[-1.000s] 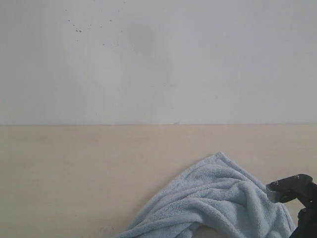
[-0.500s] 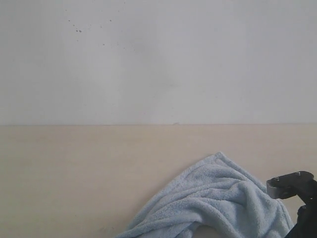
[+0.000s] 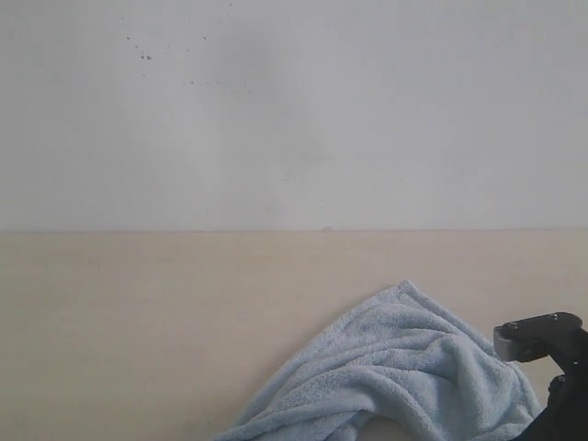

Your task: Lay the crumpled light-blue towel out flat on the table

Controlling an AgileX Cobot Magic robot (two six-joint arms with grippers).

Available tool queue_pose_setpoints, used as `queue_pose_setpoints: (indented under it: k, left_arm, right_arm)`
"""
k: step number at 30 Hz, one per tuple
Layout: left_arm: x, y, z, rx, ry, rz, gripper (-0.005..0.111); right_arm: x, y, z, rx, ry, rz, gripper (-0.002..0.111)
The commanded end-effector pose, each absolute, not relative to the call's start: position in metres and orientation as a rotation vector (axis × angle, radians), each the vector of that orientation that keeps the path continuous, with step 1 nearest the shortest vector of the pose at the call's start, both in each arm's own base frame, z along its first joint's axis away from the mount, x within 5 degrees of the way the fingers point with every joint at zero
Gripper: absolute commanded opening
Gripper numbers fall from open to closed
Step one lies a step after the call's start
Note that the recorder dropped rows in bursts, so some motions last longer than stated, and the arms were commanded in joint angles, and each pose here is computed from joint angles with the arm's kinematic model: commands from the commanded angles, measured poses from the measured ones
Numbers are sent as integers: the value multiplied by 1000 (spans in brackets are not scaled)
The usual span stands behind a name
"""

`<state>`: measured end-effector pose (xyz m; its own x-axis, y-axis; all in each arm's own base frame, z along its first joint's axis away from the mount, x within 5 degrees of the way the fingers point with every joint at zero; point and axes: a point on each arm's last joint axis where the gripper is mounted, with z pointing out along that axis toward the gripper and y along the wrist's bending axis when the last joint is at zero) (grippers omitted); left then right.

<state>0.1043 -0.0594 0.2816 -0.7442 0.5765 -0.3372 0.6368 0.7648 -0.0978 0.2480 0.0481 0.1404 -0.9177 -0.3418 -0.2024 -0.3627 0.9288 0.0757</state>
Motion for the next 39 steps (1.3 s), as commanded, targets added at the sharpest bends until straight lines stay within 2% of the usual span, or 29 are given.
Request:
queue_pose_setpoints:
  k: [1,10,18,31,39]
  left_arm:
    - [125,-71,257,1078,2821,-243,56]
    - [138,-79,238,1145,2934,-219,56]
    - [123,-72,212,1166,3049,-211,56]
    - [120,-64,199,1223,3105,-106,56]
    - [130,-68,173,1289,3275,-73,56]
  right_arm:
    - [249,49,143,-517,2876,170,0]
    - [251,51,144,-475,2855,204,0]
    - [254,53,145,-457,2819,225,0]
    - [254,54,145,-444,2816,243,0]
    - [254,54,145,-446,2819,250,0]
